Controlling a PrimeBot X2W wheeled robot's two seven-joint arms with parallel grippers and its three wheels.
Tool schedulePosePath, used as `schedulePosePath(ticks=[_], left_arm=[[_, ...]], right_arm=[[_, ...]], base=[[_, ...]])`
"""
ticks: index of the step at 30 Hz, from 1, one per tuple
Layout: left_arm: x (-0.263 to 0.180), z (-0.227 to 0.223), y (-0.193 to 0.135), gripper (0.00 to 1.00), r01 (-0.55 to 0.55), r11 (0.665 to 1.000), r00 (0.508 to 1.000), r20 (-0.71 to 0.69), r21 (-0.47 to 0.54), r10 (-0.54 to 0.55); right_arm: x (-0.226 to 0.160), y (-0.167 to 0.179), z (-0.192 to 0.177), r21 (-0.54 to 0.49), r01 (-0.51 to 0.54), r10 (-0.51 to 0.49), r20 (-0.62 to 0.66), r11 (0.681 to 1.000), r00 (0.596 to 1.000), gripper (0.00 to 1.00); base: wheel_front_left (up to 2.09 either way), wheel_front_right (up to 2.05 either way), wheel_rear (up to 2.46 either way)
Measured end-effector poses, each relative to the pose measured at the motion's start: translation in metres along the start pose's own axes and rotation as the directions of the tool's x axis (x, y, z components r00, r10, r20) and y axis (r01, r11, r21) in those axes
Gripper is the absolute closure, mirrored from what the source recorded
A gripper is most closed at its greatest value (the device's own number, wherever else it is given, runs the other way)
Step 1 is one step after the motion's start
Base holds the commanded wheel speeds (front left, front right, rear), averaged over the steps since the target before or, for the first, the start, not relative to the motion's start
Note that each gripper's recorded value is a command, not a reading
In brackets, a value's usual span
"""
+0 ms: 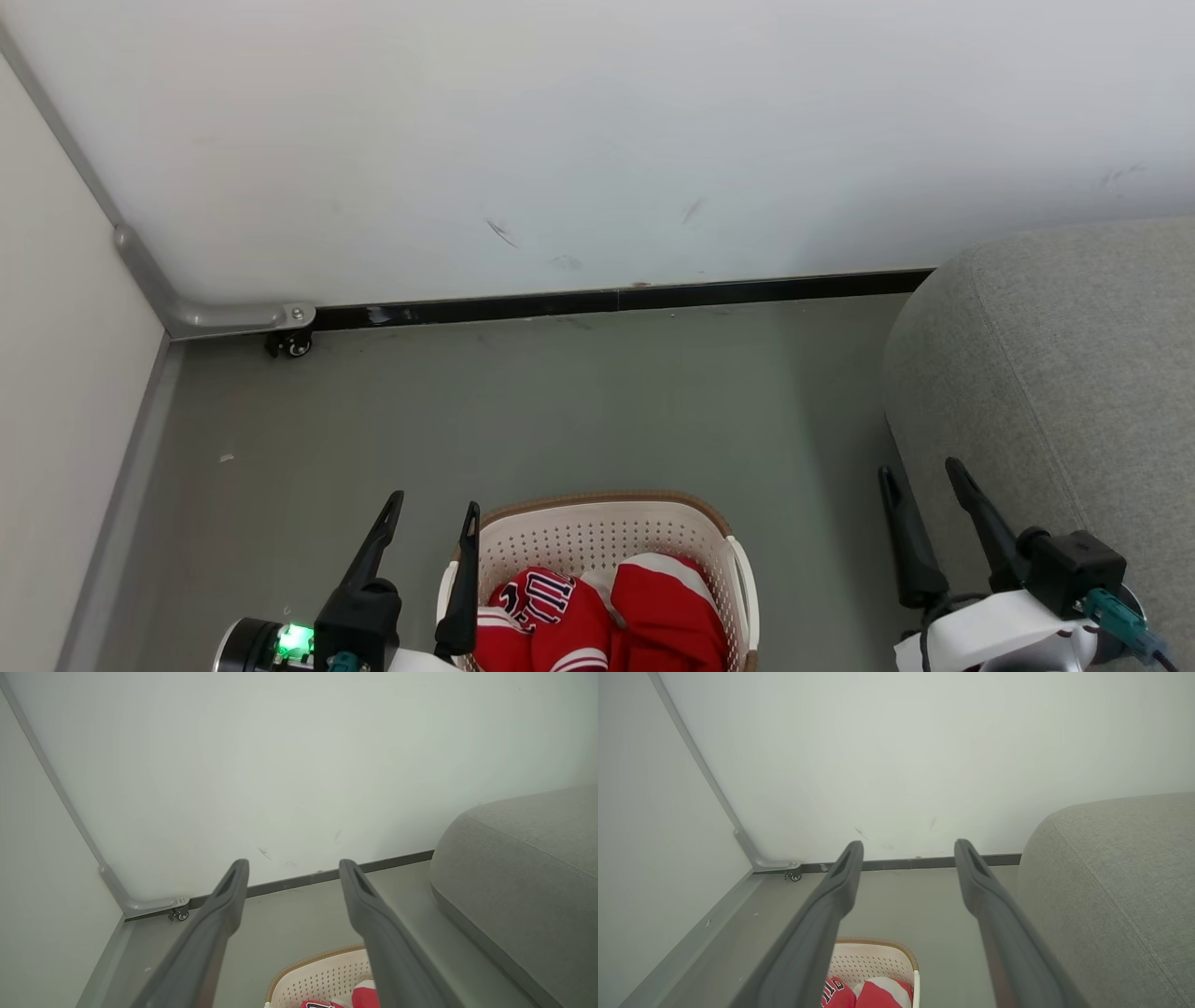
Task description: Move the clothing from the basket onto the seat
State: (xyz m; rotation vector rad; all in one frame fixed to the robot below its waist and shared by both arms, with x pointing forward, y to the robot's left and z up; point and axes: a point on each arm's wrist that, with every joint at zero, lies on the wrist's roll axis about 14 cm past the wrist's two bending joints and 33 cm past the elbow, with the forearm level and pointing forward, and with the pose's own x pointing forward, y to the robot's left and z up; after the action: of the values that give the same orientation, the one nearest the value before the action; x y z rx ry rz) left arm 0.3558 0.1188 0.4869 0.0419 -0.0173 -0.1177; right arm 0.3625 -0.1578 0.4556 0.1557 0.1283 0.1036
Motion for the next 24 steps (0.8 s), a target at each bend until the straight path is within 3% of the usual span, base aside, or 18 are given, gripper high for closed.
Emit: schedulePosePath(ticks=[24], left_arm=[[0.0013, -0.0038, 0.0019, 0.00, -0.011, 1.000, 1.000, -0.012, -0.003, 0.011]], right_arm=[[0.0007, -0.0003, -0.0031, 0.002, 0.001, -0.001, -0.007, 1.000, 1.000, 0.00]], base=[[0.00, 0.00, 0.00]])
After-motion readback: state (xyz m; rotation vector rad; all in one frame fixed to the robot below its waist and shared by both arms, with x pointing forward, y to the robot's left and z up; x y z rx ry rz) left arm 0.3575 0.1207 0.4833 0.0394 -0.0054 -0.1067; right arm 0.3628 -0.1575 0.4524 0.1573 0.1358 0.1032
